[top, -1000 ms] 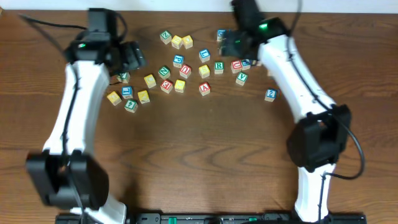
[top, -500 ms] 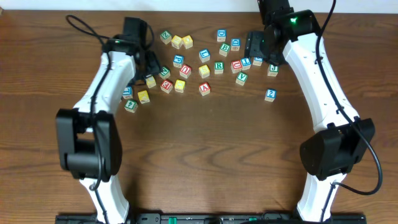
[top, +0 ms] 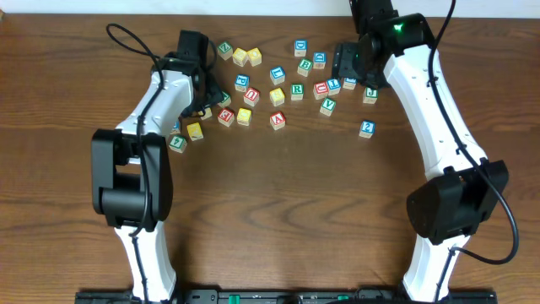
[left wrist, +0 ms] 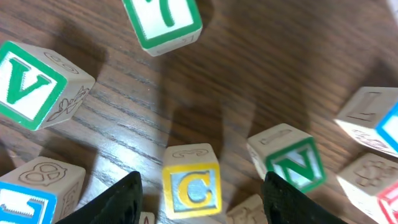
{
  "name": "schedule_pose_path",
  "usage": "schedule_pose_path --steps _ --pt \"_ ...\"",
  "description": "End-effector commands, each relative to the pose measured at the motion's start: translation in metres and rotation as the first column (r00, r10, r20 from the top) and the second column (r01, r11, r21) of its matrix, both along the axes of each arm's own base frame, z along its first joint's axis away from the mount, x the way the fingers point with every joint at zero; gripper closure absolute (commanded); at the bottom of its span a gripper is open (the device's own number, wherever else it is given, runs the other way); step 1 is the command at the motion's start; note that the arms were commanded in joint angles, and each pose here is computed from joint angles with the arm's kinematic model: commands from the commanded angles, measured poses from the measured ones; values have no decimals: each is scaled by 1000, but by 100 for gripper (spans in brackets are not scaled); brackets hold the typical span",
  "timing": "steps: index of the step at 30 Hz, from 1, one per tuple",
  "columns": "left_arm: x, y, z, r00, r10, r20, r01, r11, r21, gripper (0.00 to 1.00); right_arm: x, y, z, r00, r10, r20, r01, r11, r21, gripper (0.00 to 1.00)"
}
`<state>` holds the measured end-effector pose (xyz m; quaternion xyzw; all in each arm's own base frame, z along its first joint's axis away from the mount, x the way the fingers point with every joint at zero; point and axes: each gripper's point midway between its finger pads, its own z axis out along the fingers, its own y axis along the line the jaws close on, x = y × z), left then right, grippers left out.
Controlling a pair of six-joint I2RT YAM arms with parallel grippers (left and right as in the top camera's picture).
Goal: Spell out CORL
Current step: 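Lower left gripper and grasp the yellow C block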
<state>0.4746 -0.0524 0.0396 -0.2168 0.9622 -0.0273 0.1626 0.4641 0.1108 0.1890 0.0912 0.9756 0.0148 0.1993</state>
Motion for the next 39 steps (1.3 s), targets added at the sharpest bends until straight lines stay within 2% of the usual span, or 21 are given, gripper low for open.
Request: schedule_pose_path --steps 1,8,10,12,18,21,26,33,39 --pt "0 9 -15 999 17 -28 -15 999 47 39 2 -6 5 1000 -4 13 5 1000 -19 21" --pt "-1 10 -23 999 19 -42 -16 998 53 39 1 -10 0 1000 -11 4 11 999 -37 21" --pt "-1 11 -23 999 22 -40 -20 998 62 42 1 -10 0 1000 -11 5 11 999 -39 21" --pt "-1 12 -22 999 22 -40 -20 998 63 51 1 -10 1 1000 -10 5 11 999 -39 20" --pt "-1 12 -23 999 22 -41 -19 998 63 52 1 -10 0 1000 -10 5 11 999 -39 19" --pt "-2 11 -23 999 22 -44 -19 998 63 57 1 -10 0 1000 -10 5 11 999 -39 19" --pt "-9 12 -30 998 25 -65 -21 998 65 59 1 -10 0 1000 -11 4 11 999 -40 18" --pt "-10 12 -31 997 25 -68 -21 998 65 69 1 -10 0 1000 -11 5 11 999 -40 15" --pt "-10 12 -30 997 24 -70 -20 998 66 70 1 -10 1 1000 -11 5 11 999 -39 14"
